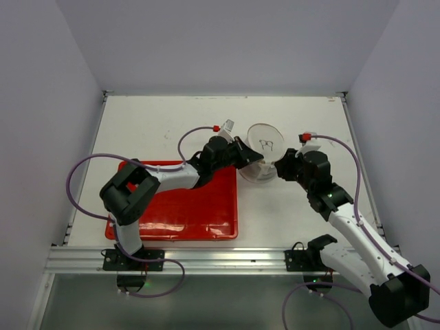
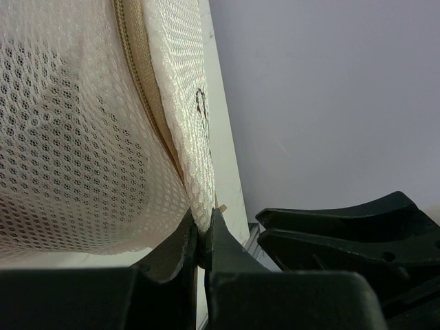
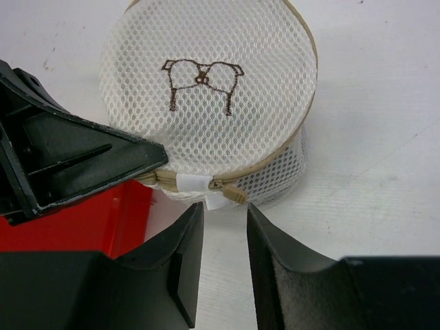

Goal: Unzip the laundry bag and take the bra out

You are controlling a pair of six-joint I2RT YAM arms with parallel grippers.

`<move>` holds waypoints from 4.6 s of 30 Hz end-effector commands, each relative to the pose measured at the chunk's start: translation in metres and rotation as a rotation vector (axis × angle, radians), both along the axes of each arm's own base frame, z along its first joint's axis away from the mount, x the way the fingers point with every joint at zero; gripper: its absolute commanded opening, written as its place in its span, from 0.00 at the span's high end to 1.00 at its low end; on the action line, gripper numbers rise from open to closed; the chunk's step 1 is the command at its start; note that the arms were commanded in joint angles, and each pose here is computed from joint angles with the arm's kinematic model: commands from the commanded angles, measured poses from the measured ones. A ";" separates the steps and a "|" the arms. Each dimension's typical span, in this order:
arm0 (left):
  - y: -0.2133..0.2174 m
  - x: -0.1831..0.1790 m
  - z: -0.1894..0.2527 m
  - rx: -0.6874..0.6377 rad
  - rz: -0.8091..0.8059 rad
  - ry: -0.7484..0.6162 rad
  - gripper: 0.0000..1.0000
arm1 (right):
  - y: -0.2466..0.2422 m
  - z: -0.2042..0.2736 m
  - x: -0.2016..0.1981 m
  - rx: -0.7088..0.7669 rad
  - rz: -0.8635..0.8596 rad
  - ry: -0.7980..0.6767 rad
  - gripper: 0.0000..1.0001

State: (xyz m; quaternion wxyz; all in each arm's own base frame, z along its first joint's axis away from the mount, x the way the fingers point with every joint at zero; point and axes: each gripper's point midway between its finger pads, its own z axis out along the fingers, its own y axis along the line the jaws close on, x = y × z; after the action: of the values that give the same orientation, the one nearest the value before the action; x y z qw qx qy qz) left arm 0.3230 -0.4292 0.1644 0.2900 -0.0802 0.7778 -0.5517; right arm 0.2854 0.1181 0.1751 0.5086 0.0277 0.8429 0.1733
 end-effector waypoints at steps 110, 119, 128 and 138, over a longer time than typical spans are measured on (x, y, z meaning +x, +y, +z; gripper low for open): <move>0.028 0.014 0.034 -0.124 -0.022 -0.042 1.00 | -0.013 -0.022 0.016 0.044 0.007 0.025 1.00; 0.035 0.029 0.026 -0.042 -0.075 -0.049 0.93 | -0.019 -0.022 0.018 0.009 -0.003 0.022 1.00; 0.023 0.038 0.055 0.089 -0.174 -0.136 0.39 | 0.013 0.003 0.014 0.205 0.095 -0.042 1.00; 0.056 0.033 0.035 0.381 -0.165 -0.167 0.12 | 0.017 0.027 0.016 0.319 0.067 -0.115 1.00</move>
State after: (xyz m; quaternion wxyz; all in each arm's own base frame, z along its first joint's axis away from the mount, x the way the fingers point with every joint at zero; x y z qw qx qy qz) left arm 0.3618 -0.3898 0.1898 0.2961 0.0390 0.8311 -0.4691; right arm 0.2961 0.1299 0.1827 0.5201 0.0655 0.7973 0.2993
